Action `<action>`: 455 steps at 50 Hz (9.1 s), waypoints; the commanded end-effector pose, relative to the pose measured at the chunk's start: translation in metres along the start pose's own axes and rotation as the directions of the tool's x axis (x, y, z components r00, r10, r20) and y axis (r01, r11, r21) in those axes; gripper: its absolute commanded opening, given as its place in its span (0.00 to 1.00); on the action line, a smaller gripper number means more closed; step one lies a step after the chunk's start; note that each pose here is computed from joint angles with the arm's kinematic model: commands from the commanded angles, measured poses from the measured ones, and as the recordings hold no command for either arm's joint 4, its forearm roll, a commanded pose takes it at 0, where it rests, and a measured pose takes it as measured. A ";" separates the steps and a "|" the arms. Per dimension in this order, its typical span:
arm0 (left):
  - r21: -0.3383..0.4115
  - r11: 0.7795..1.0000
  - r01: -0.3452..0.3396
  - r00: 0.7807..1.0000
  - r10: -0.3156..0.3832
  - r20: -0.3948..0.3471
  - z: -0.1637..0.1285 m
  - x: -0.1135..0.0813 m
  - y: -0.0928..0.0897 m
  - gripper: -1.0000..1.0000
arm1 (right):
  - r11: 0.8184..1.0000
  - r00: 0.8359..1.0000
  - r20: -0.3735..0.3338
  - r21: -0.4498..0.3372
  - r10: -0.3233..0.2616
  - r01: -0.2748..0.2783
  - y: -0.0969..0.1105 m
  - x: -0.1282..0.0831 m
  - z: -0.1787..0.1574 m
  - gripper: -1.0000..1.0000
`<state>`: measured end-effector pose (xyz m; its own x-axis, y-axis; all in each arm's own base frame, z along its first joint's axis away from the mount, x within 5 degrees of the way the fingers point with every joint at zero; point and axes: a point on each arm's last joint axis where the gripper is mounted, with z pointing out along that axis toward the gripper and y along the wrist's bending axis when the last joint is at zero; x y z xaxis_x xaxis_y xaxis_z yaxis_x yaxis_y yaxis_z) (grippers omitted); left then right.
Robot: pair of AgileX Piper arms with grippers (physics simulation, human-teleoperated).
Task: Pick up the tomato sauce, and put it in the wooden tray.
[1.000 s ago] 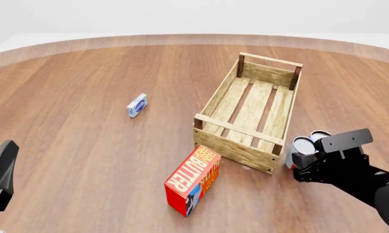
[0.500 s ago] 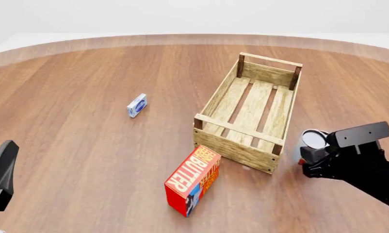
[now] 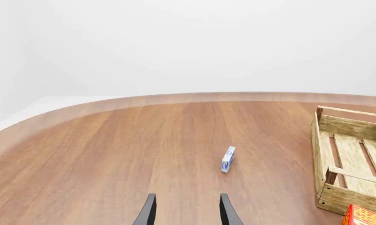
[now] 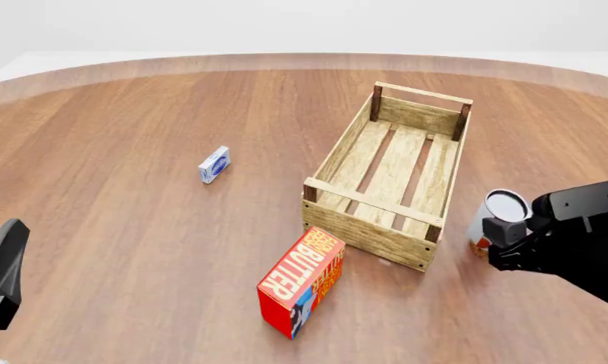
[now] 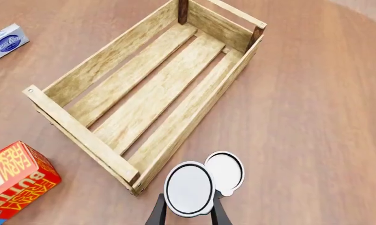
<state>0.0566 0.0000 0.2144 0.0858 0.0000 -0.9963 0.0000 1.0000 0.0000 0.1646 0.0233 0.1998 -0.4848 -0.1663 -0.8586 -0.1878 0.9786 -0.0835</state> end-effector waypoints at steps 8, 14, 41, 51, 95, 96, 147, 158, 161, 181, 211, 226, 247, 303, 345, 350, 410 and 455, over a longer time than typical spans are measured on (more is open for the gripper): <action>0.000 1.000 0.000 1.000 0.000 0.000 0.000 0.000 0.000 1.00 | 1.000 1.000 0.029 0.003 0.007 -0.007 -0.001 -0.014 -0.017 0.00; 0.000 1.000 0.000 1.000 0.000 0.000 0.000 0.000 0.000 1.00 | 1.000 0.999 0.035 -0.001 0.005 -0.005 -0.001 -0.017 -0.020 0.00; 0.000 1.000 0.000 1.000 0.000 0.000 0.000 0.000 0.000 1.00 | 1.000 0.998 0.065 0.001 -0.014 0.014 -0.002 -0.030 -0.046 0.00; 0.000 1.000 0.000 1.000 0.000 0.000 0.000 0.000 0.000 1.00 | 1.000 0.997 0.071 -0.008 -0.019 0.019 -0.001 -0.039 -0.047 0.00; 0.000 1.000 0.000 1.000 0.000 0.000 0.000 0.000 0.000 1.00 | 0.997 0.993 0.094 -0.023 -0.072 0.074 0.001 -0.072 -0.021 0.00; 0.000 1.000 0.000 1.000 0.000 0.000 0.000 0.000 0.000 1.00 | 0.997 0.993 0.095 -0.024 -0.071 0.074 0.001 -0.073 -0.020 0.00; 0.000 1.000 0.000 1.000 0.000 0.000 0.000 0.000 0.000 1.00 | 0.995 0.993 0.085 -0.050 -0.084 0.088 0.009 -0.090 0.035 0.00; 0.000 1.000 0.000 1.000 0.000 0.000 0.000 0.000 0.000 1.00 | 0.995 0.994 0.080 -0.058 -0.080 0.085 0.012 -0.091 0.049 0.00; 0.000 1.000 0.000 1.000 0.000 0.000 0.000 0.000 0.000 1.00 | 0.995 0.994 0.079 -0.061 -0.079 0.084 0.012 -0.092 0.052 0.00; 0.000 1.000 0.000 1.000 0.000 0.000 0.000 0.000 0.000 1.00 | 0.993 0.994 0.071 -0.077 -0.081 0.086 0.019 -0.093 0.074 0.00; 0.000 1.000 0.000 1.000 0.000 0.000 0.000 0.000 0.000 1.00 | 0.993 0.996 0.065 -0.090 -0.068 0.074 0.026 -0.094 0.111 0.00; 0.000 1.000 0.000 1.000 0.000 0.000 0.000 0.000 0.000 1.00 | 0.994 0.996 0.065 -0.092 -0.060 0.066 0.028 -0.093 0.128 0.00; 0.000 1.000 0.000 1.000 0.000 0.000 0.000 0.000 0.000 1.00 | 0.993 0.997 0.058 -0.098 -0.058 0.064 0.033 -0.089 0.153 0.00; 0.000 1.000 0.000 1.000 0.000 0.000 0.000 0.000 0.000 1.00 | 0.996 0.999 0.033 -0.084 -0.036 0.038 0.029 -0.077 0.190 0.00; 0.000 1.000 0.000 1.000 0.000 0.000 0.000 0.000 0.000 1.00 | 0.997 0.999 0.029 -0.075 -0.025 0.027 0.027 -0.070 0.200 0.00; 0.000 1.000 0.000 1.000 0.000 0.000 0.000 0.000 0.000 1.00 | 0.997 0.999 0.044 -0.072 -0.021 0.024 0.025 -0.073 0.196 0.00; 0.000 1.000 0.000 1.000 0.000 0.000 0.000 0.000 0.000 1.00 | 0.996 0.995 0.085 -0.072 -0.044 0.050 0.023 -0.091 0.150 1.00; 0.000 1.000 0.000 1.000 0.000 0.000 0.000 0.000 0.000 1.00 | 0.996 0.989 0.131 -0.056 -0.068 0.076 0.015 -0.103 0.094 1.00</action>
<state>0.0566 0.0000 0.2144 0.0858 0.0000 -0.9963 0.0000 1.0000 0.0000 0.3004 0.0707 0.2326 -0.3651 -0.2121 -0.9065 -0.2760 0.9546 -0.1122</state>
